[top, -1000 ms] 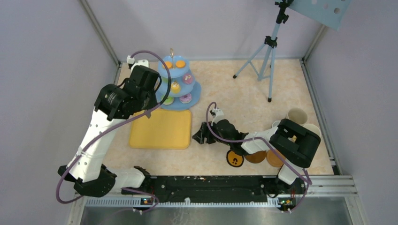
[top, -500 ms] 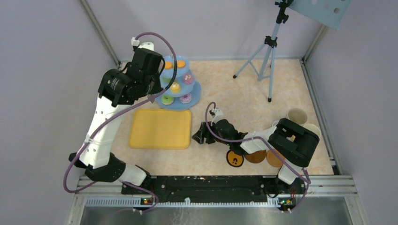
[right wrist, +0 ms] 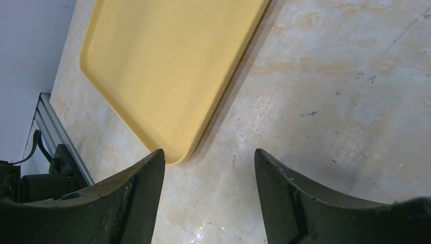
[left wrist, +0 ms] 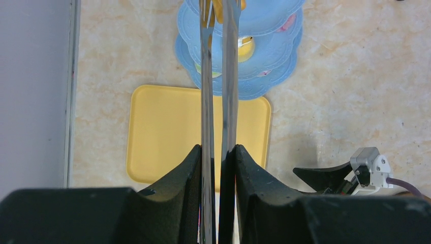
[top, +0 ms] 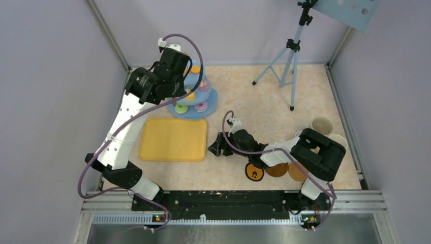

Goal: Serve the afternoon tea

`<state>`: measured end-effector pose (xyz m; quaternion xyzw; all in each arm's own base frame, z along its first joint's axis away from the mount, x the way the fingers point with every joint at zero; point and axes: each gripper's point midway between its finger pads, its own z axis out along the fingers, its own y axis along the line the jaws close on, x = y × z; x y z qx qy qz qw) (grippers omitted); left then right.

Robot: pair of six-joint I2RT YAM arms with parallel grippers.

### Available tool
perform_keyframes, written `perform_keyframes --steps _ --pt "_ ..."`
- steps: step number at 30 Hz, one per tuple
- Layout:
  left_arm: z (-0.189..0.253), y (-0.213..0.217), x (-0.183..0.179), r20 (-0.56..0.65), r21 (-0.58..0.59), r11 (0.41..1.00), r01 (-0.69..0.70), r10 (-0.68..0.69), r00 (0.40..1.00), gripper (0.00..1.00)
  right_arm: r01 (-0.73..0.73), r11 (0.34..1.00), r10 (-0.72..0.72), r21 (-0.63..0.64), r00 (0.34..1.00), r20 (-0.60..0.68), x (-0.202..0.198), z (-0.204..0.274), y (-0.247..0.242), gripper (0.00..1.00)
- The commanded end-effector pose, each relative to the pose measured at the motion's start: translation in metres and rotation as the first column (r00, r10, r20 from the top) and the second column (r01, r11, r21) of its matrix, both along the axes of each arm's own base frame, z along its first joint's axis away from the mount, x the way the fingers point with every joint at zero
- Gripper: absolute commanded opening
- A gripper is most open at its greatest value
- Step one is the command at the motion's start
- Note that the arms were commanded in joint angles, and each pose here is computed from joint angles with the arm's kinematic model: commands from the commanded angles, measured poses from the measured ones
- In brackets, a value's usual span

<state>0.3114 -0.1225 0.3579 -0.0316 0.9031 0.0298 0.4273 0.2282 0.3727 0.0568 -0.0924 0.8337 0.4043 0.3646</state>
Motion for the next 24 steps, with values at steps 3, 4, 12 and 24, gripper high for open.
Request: perform_keyframes --steps 3,4,12,24 --pt "0.001 -0.003 0.018 0.051 0.003 1.0 -0.022 0.022 0.998 0.24 0.011 0.998 -0.014 0.054 0.998 0.059 0.014 0.024 0.008 0.64" --pt "-0.002 -0.003 0.018 0.043 0.008 1.0 -0.027 0.026 0.999 0.25 0.011 0.998 -0.014 0.054 0.998 0.057 0.013 0.024 0.008 0.64" --pt "-0.02 -0.012 0.026 0.019 0.005 1.0 -0.019 0.019 1.0 0.28 0.01 0.999 -0.013 0.053 0.998 0.056 0.013 0.023 0.008 0.64" --pt "-0.025 -0.017 0.031 0.014 -0.001 1.0 -0.012 0.012 1.0 0.43 0.005 0.998 -0.008 0.056 0.998 0.055 0.012 0.024 0.009 0.64"
